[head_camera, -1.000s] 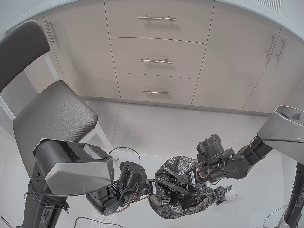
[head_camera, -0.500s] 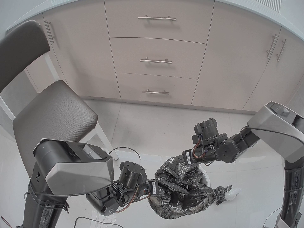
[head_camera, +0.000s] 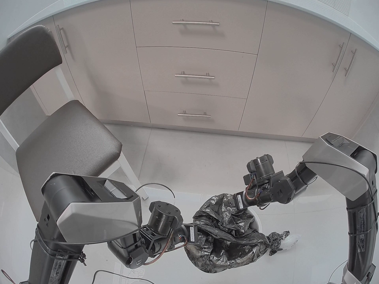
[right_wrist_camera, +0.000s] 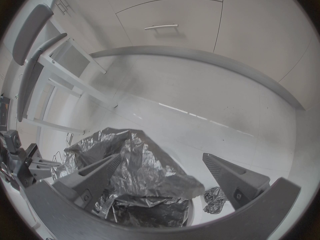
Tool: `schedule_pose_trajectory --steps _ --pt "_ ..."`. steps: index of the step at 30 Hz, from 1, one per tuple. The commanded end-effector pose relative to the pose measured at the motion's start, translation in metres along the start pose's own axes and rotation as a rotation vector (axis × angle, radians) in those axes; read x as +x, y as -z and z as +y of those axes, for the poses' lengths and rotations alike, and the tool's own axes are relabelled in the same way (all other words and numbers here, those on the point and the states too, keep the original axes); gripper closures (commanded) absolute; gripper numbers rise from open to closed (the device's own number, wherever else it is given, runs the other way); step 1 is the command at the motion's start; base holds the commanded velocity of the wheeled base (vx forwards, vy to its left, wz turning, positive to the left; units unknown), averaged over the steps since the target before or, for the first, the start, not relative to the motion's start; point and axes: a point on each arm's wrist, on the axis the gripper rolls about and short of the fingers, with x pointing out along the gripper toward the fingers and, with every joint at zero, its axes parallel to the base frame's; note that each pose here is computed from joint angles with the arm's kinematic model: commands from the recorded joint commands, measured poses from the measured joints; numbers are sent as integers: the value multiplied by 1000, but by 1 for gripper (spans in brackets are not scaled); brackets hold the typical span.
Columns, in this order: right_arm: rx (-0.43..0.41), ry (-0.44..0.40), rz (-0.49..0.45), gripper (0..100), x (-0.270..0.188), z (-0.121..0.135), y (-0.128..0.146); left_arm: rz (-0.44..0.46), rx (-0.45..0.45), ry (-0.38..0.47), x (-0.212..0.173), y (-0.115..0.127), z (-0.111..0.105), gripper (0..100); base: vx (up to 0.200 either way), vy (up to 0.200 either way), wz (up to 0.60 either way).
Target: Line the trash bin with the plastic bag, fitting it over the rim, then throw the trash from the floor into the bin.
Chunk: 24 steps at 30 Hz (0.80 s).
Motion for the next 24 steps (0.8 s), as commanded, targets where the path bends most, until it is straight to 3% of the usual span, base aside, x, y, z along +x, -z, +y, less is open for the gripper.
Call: schedule_pose_trajectory --steps 1,8,9,24 --pt "-1 -14 10 0 -5 1 3 1 0 0 0 0 0 100 0 0 0" --pt "2 -12 28 0 4 -1 8 1 0 0 0 0 0 100 0 0 0" --pt "3 -12 27 100 4 -1 8 1 0 0 0 0 0 100 0 0 0" --pt "-2 -29 56 100 1 4 16 1 0 0 0 0 0 100 0 0 0"
